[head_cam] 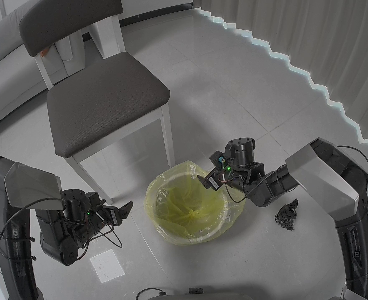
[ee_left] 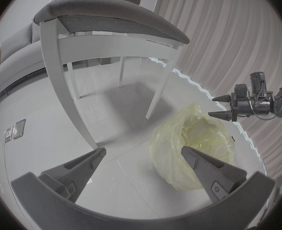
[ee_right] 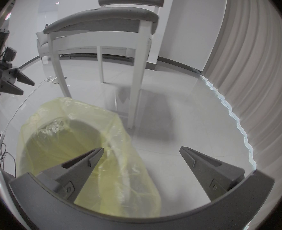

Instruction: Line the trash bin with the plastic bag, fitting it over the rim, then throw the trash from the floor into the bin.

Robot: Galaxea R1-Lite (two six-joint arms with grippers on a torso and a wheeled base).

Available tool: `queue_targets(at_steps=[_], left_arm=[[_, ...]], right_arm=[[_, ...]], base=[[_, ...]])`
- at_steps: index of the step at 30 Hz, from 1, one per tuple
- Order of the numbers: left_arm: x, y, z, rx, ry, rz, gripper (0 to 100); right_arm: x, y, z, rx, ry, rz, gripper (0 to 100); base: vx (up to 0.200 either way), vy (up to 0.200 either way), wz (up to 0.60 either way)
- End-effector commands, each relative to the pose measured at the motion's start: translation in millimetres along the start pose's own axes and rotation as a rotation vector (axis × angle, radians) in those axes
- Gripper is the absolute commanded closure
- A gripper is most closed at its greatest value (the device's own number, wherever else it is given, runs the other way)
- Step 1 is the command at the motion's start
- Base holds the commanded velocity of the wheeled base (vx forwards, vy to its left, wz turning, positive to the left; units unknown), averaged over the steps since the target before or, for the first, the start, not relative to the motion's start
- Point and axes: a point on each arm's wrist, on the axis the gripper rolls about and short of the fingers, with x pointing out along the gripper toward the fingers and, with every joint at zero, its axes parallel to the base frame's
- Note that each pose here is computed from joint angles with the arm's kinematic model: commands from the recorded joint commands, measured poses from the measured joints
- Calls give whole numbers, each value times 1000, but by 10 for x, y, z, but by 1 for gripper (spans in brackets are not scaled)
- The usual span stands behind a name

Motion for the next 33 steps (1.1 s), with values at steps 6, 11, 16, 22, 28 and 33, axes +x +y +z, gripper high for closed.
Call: queue_targets(at_steps=[6, 11, 16, 22, 28, 33], left_arm=[[-12, 13, 30, 0, -23, 14, 0], [-10, 14, 26, -2, -21, 14, 0], [14, -3, 22, 1, -23, 8, 0], [26, -23, 30, 3, -28, 1, 0], [55, -33, 47, 4, -39, -3, 0], [161, -72, 121, 10, -86, -12, 0]], right_arm=[[193, 265, -251, -18, 51, 45, 0], [228, 147, -263, -5, 47, 17, 0], [215, -93, -227, 13, 36, -29, 0], [112, -293, -70, 26, 1, -65, 0], [-7, -321, 157, 29, -48, -70, 0], [11, -313, 70, 30, -19, -63, 0]], base=[[0, 0, 0], [0, 0, 0], [0, 0, 0], [0, 0, 0], [0, 0, 0], [0, 0, 0]])
